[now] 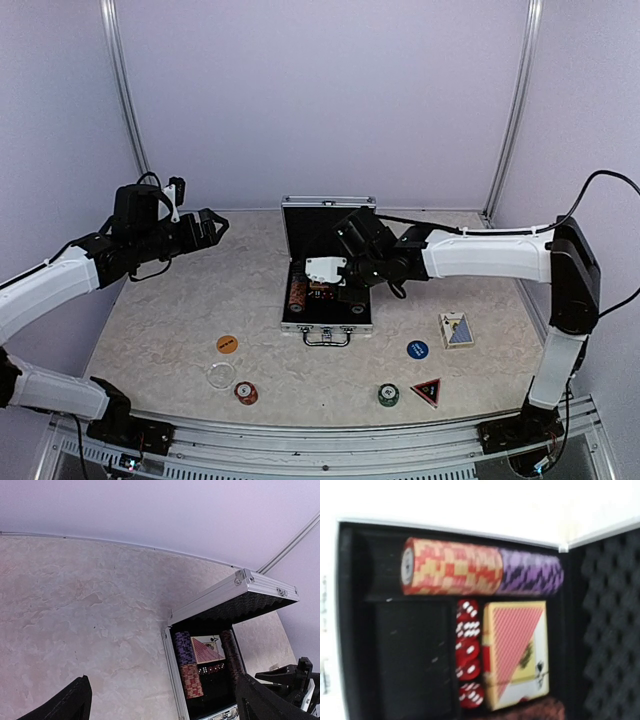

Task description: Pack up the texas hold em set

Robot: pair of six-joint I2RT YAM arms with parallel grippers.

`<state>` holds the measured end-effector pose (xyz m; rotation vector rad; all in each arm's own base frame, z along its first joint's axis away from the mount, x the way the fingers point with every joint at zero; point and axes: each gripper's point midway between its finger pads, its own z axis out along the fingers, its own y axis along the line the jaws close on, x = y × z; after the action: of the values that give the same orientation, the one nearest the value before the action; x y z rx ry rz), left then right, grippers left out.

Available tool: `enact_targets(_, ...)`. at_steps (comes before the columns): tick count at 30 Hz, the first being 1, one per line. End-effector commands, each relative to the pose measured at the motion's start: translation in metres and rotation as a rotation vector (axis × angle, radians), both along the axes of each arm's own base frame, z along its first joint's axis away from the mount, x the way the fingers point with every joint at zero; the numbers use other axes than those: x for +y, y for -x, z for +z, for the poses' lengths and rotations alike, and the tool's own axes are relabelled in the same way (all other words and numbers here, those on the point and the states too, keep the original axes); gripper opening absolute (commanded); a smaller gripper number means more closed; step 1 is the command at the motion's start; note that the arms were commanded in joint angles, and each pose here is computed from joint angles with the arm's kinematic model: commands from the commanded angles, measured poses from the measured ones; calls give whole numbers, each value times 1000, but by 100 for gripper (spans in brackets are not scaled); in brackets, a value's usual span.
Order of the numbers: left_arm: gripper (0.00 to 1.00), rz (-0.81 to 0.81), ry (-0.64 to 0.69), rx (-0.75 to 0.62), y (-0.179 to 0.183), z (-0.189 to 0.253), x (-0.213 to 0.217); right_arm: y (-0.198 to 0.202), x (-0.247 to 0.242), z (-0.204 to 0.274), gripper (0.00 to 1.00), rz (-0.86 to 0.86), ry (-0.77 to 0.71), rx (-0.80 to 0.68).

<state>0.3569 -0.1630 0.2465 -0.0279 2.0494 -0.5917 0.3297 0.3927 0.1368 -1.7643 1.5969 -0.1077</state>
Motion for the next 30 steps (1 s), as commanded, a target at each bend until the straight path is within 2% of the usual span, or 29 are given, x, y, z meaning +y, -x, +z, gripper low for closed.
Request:
enact_targets(1,99,-13,6,-26,3,9,2,15,-14,31,23,-143,-157,61)
enact_targets(4,99,-18,7,-26,3,9,1,20,-27,39,28,-212,-205,80)
enact_targets(9,99,-23,12,-26,4,10,0,25,-45,60,46,-340,-333,112)
enact_targets(12,99,-25,15,-30,5,12,0,25,-57,65,52,-423,-397,150)
enact_targets(15,99,-31,20,-37,6,15,0,22,-75,60,62,-518,-428,183)
enact_targets(23,99,-35,16,-41,10,17,1,13,-130,60,71,-806,-590,325)
enact_targets(25,99,-40,27,-39,12,17,0,14,-147,56,83,-890,-648,359)
enact_targets(28,99,-58,44,-34,15,14,-3,19,-171,43,93,-1008,-726,431)
enact_targets(30,99,-66,50,-36,18,14,-5,25,-185,27,96,-1086,-748,475)
